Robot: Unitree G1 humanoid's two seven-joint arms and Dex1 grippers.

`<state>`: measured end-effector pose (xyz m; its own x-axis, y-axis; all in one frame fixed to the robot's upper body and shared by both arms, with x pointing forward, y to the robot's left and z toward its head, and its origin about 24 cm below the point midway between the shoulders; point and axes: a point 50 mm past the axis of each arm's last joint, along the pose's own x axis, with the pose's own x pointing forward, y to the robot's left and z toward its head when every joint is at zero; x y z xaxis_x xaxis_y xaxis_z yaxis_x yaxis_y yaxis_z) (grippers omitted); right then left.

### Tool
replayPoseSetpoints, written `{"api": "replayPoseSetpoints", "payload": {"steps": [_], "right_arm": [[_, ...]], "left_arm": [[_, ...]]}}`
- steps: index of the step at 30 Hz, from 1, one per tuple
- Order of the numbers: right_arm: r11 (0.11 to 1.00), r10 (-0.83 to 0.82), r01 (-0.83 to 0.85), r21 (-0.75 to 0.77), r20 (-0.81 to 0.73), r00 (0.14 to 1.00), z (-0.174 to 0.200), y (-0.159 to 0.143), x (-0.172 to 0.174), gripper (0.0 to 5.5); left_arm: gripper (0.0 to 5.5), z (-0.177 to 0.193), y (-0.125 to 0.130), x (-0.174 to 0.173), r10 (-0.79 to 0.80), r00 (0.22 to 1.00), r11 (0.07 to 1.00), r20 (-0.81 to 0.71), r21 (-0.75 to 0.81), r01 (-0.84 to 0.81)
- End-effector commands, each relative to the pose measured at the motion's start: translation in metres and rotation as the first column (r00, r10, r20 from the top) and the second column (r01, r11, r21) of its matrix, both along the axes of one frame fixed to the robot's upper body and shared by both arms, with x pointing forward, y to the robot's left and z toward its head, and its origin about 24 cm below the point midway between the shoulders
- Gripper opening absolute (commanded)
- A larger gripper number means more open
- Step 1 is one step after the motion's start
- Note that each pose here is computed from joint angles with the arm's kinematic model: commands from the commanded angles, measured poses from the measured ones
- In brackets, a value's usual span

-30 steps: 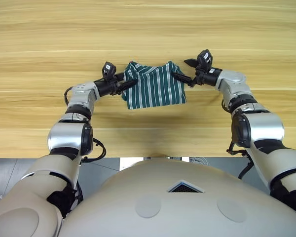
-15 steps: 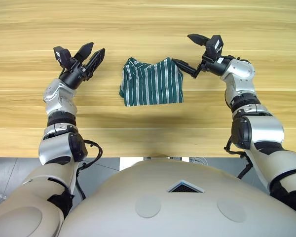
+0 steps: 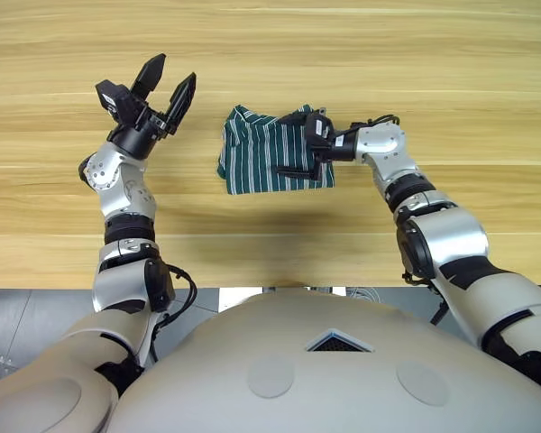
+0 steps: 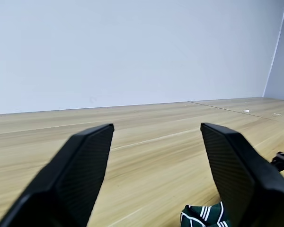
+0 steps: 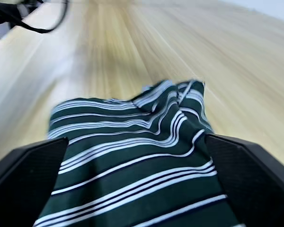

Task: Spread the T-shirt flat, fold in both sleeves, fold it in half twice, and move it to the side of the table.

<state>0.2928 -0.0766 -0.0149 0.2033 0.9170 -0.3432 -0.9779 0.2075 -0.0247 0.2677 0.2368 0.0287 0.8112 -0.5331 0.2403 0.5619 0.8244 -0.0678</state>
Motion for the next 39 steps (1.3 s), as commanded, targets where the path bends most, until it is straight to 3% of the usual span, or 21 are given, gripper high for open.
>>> {"api": "replayPoseSetpoints", "payload": {"steps": [1,5,10,13,15,18,21,23,25,27,30,34,39], "right_arm": [[0.991,-0.076,0.070,-0.113,-0.047,0.996,-0.006,0.005,0.007,5.39],[0.974,-0.143,0.119,-0.192,-0.115,0.983,-0.017,-0.001,0.004,5.39],[0.941,-0.252,0.206,-0.269,-0.152,0.956,-0.029,-0.030,0.000,5.39],[0.905,-0.374,0.331,-0.266,-0.127,0.919,-0.030,-0.053,0.004,5.39],[0.827,-0.532,0.493,-0.271,-0.090,0.842,-0.031,-0.078,0.007,5.39],[0.604,-0.782,0.740,-0.294,-0.041,0.622,-0.037,-0.125,0.003,5.39],[0.219,-0.968,0.906,-0.362,0.038,0.249,-0.049,-0.180,-0.020,5.39],[-0.013,-0.998,0.924,-0.382,0.059,0.010,-0.058,-0.205,-0.041,5.39],[-0.187,-0.982,0.902,-0.390,0.071,-0.173,-0.064,-0.219,-0.057,5.39],[-0.296,-0.954,0.872,-0.390,0.084,-0.287,-0.067,-0.227,-0.068,5.39],[-0.343,-0.939,0.871,-0.351,0.093,-0.331,-0.065,-0.226,-0.066,5.39],[-0.301,-0.949,0.920,-0.251,0.174,-0.263,-0.049,-0.228,-0.048,5.39],[-0.258,-0.917,0.966,0.018,0.310,-0.250,-0.008,-0.244,-0.025,5.39]], "left_arm": [[3.28,0.001,-0.003,-0.001,-0.007,1.000,1.000,0.006,0.008,0.007],[3.28,0.002,-0.003,0.001,-0.004,1.000,1.000,0.008,-0.006,0.004],[3.28,0.004,-0.002,0.003,-0.003,1.000,1.000,0.014,-0.008,0.004],[3.28,0.005,-0.001,0.002,0.001,1.000,1.000,0.018,-0.006,-0.001],[3.28,0.006,0.000,0.000,0.009,1.000,1.000,0.025,-0.002,-0.009],[3.28,0.006,0.000,-0.002,0.018,0.999,1.000,0.035,0.001,-0.018],[3.28,0.006,0.000,-0.006,0.026,0.999,1.000,0.041,-0.001,-0.026],[3.28,0.005,-0.001,-0.008,0.028,0.999,1.000,0.042,-0.001,-0.028],[3.28,0.005,-0.001,-0.011,0.031,0.999,1.000,0.043,0.001,-0.031],[3.28,0.004,0.000,-0.013,0.035,0.998,0.999,0.043,0.001,-0.035],[3.28,0.003,-0.001,-0.014,0.038,0.998,0.999,0.041,-0.005,-0.038],[3.28,0.002,-0.005,-0.013,0.035,0.999,0.999,0.042,-0.018,-0.034],[3.28,0.008,-0.006,-0.009,0.072,0.993,0.996,0.092,-0.054,-0.067]]}}
